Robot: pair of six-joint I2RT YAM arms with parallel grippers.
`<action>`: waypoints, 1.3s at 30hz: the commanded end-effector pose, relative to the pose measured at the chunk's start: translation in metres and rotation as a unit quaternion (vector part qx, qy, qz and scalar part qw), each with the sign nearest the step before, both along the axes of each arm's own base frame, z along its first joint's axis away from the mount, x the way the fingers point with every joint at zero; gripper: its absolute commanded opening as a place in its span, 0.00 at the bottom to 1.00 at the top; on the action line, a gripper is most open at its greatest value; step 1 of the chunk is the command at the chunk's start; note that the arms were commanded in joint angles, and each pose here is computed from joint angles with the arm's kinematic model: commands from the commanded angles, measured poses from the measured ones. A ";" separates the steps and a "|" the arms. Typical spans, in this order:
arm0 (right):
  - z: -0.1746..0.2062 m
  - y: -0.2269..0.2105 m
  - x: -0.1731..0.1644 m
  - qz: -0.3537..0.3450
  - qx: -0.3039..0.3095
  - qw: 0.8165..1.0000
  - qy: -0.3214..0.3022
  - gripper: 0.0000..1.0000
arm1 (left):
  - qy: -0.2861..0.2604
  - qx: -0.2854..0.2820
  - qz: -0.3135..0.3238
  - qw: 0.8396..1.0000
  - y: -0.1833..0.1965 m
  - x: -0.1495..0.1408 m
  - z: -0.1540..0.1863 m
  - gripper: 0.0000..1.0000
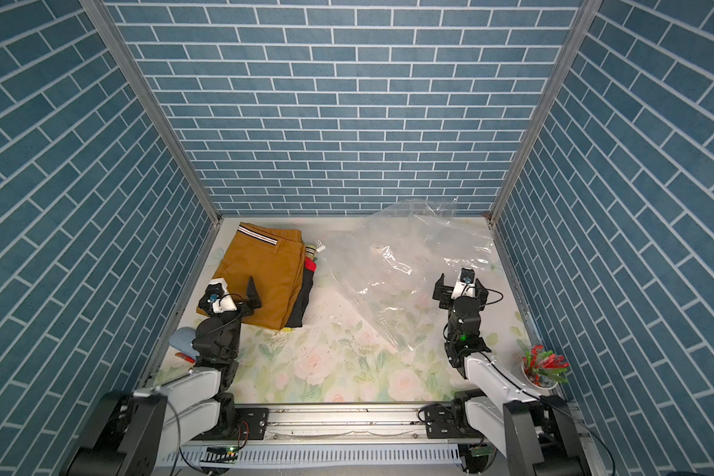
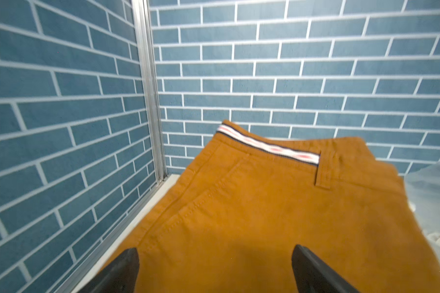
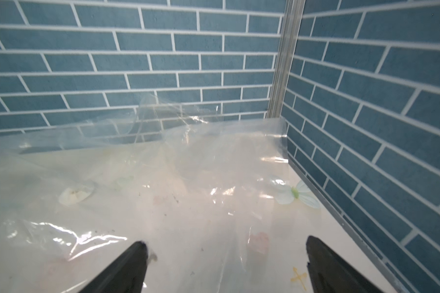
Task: Take the trousers out of the vacuum bag
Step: Move the trousers to the center of the board.
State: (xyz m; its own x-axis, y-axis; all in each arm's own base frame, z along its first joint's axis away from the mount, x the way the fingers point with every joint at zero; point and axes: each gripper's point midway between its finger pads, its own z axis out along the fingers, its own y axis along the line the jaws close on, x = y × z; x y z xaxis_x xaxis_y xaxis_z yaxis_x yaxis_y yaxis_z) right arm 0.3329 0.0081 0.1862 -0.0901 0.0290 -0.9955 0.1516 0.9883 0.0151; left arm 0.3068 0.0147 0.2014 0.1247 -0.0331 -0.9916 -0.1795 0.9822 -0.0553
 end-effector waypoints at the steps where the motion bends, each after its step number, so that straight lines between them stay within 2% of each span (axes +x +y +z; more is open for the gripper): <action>1: 0.016 -0.003 -0.005 -0.009 0.038 0.999 -0.016 1.00 | 0.041 -0.030 0.040 0.998 0.014 -0.011 -0.008 1.00; 4: 0.021 0.002 -0.009 0.007 0.065 0.998 -0.017 1.00 | 0.038 -0.074 0.045 0.996 0.015 -0.022 0.002 1.00; 7: 0.026 0.008 -0.011 0.021 0.082 0.996 -0.007 1.00 | 0.066 -0.137 0.063 0.986 0.019 -0.026 0.005 1.00; 13: 0.026 0.011 -0.009 0.022 0.109 0.993 0.031 1.00 | 0.172 -0.189 0.024 0.967 -0.008 -0.020 -0.006 1.00; 16: 0.025 0.010 -0.008 0.017 0.109 0.993 0.046 1.00 | 0.244 -0.198 0.057 0.948 -0.012 -0.022 -0.033 1.00; 19: 0.025 0.010 -0.007 0.014 0.107 0.992 0.059 1.00 | 0.288 -0.211 0.099 0.929 -0.011 -0.033 -0.050 1.00; 22: 0.023 0.010 -0.007 0.011 0.105 0.992 0.067 1.00 | 0.309 -0.255 0.106 0.910 -0.021 -0.042 -0.054 1.00; 27: 0.022 0.009 -0.007 0.009 0.105 0.992 0.070 1.00 | 0.321 -0.287 0.096 0.897 -0.040 -0.053 -0.065 1.00; 31: 0.023 0.010 -0.008 0.014 0.105 0.992 0.066 1.00 | 0.329 -0.315 0.099 0.885 -0.045 -0.057 -0.094 1.00; 33: 0.023 0.012 -0.008 0.020 0.105 0.992 0.067 1.00 | 0.328 -0.324 0.091 0.882 -0.049 -0.055 -0.101 1.00; 39: 0.020 0.015 -0.008 0.028 0.106 0.991 0.071 1.00 | 0.340 -0.305 0.099 0.884 -0.051 -0.043 -0.107 1.00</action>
State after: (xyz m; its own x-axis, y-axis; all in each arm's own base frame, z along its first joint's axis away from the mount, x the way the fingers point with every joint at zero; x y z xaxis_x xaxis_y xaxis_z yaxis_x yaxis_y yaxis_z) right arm 0.3242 0.0208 0.1987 -0.2462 0.2094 -0.9463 0.1223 0.9753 0.1840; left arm 0.2645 -0.0318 0.1068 -0.3939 -0.6283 -0.6709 -0.5315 0.7512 -0.3914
